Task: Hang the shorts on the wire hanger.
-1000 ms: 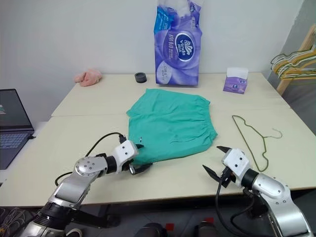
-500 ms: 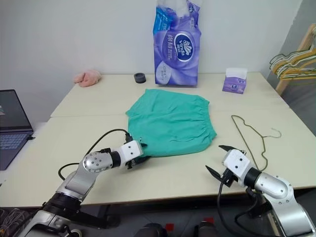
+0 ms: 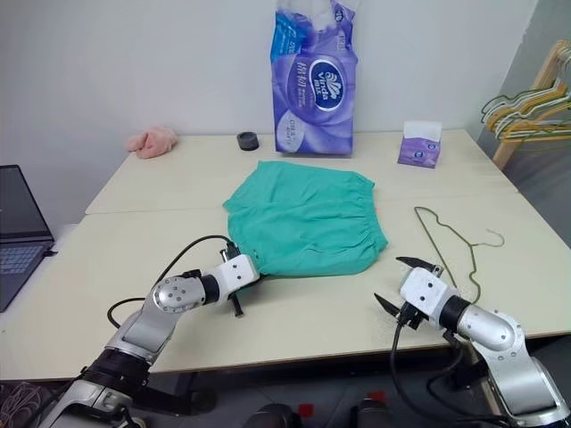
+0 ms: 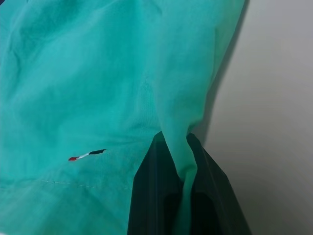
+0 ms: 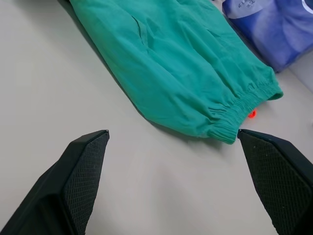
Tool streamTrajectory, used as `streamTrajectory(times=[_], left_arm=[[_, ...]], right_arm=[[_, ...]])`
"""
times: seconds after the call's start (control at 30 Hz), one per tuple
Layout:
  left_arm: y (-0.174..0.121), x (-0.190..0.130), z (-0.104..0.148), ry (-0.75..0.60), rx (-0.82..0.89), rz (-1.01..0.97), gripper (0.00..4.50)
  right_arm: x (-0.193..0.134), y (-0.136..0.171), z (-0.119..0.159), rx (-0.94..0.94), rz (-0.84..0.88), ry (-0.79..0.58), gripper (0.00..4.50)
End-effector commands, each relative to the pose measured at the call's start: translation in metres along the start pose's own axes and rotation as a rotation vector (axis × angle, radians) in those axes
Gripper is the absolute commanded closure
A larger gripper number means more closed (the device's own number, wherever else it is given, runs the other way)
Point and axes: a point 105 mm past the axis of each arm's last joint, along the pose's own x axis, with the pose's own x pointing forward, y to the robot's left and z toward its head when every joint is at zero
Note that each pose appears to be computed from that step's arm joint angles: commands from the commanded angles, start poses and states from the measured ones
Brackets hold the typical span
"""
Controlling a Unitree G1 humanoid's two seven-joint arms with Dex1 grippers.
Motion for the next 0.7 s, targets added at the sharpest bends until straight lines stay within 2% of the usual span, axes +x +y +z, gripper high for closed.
streamTrajectory(times=[0.03,0.2,0.7], left_arm=[[0.013,-0.006,0.012,-0.036,0.006,0.044,4.47],[0.021,-0.012,0.018,-0.049,-0.008,0.075,4.47],[0.013,-0.018,0.022,-0.059,-0.033,0.085,4.47]], right_arm=[[0.004,-0.012,0.003,-0.11,-0.019,-0.011,0.0],[0.012,-0.02,0.002,-0.127,-0.025,-0.023,0.0],[0.016,-0.017,0.002,-0.154,0.005,-0.033,0.0]])
